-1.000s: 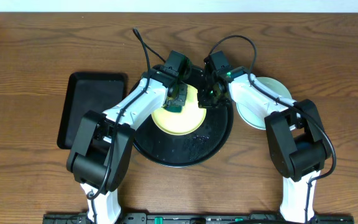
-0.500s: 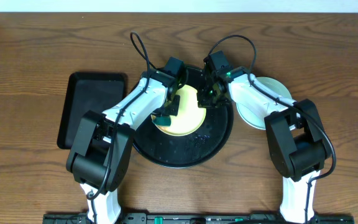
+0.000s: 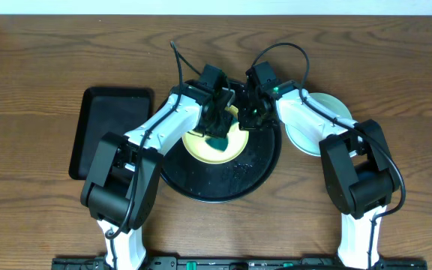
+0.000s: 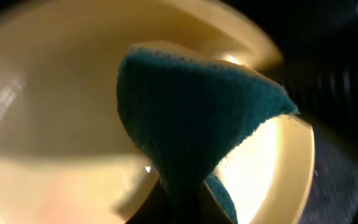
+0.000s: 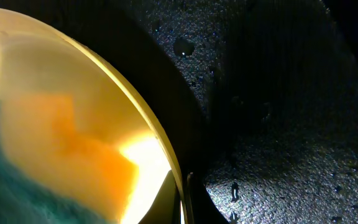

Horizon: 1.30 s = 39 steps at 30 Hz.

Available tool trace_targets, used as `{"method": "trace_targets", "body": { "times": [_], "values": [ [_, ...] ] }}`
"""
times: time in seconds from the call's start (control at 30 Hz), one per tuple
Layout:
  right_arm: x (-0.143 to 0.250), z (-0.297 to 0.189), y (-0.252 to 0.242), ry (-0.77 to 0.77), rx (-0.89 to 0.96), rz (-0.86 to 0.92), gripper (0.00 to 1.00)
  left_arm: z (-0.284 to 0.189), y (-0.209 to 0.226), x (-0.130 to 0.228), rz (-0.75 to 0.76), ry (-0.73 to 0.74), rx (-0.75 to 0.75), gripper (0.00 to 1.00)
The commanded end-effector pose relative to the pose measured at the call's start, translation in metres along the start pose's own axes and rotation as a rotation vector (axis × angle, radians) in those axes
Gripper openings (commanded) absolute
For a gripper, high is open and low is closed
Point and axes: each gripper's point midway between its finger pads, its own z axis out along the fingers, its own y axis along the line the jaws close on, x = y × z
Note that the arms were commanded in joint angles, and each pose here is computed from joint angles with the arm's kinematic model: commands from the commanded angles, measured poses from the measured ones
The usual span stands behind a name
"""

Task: Clean dirty plates on tray and stack at the side
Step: 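Scrub the yellow plate with the sponge in the left gripper, then move the sponge back over the black sponge tray with left gripper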

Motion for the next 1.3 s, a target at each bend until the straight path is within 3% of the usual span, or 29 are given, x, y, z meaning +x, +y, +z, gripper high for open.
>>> {"method": "trace_targets", "body": {
  "times": [0.0, 0.2, 0.43, 0.63, 0.87, 0.97, 1.1, 1.27],
  "values": [
    [0.022, 0.022, -0.021, 0.068, 0.076, 0.025, 0.01, 0.004, 0.025, -0.007, -0.012, -0.034, -0.145, 0.07],
    [0.022, 0.022, -0.021, 0.068, 0.076, 0.025, 0.01, -0.006, 0.076, -0.015, -0.117, -0.096, -0.443, 0.07],
    [0.022, 0.022, -0.021, 0.068, 0.076, 0.025, 0.01, -0.001, 0.085, 0.016, -0.216, 0.008, -0.497, 0.07],
    [0.022, 0.022, -0.021, 0.068, 0.076, 0.025, 0.01, 0.003, 0.066, 0.051, -0.185, 0.178, -0.388, 0.08],
    [0.022, 0.022, -0.021, 0.068, 0.076, 0.025, 0.01, 0.008, -0.006, 0.070, 0.005, 0.297, 0.062, 0.07],
    [0.022, 0.022, -0.021, 0.068, 0.076, 0.025, 0.01, 0.005, -0.023, 0.065, 0.024, 0.283, 0.166, 0.07],
    [0.022, 0.022, -0.021, 0.068, 0.076, 0.025, 0.01, -0.001, -0.020, 0.047, 0.033, 0.238, 0.145, 0.07],
    [0.022, 0.022, -0.021, 0.068, 0.076, 0.025, 0.01, -0.018, 0.022, 0.016, -0.052, 0.161, -0.028, 0.07]
  ]
}}
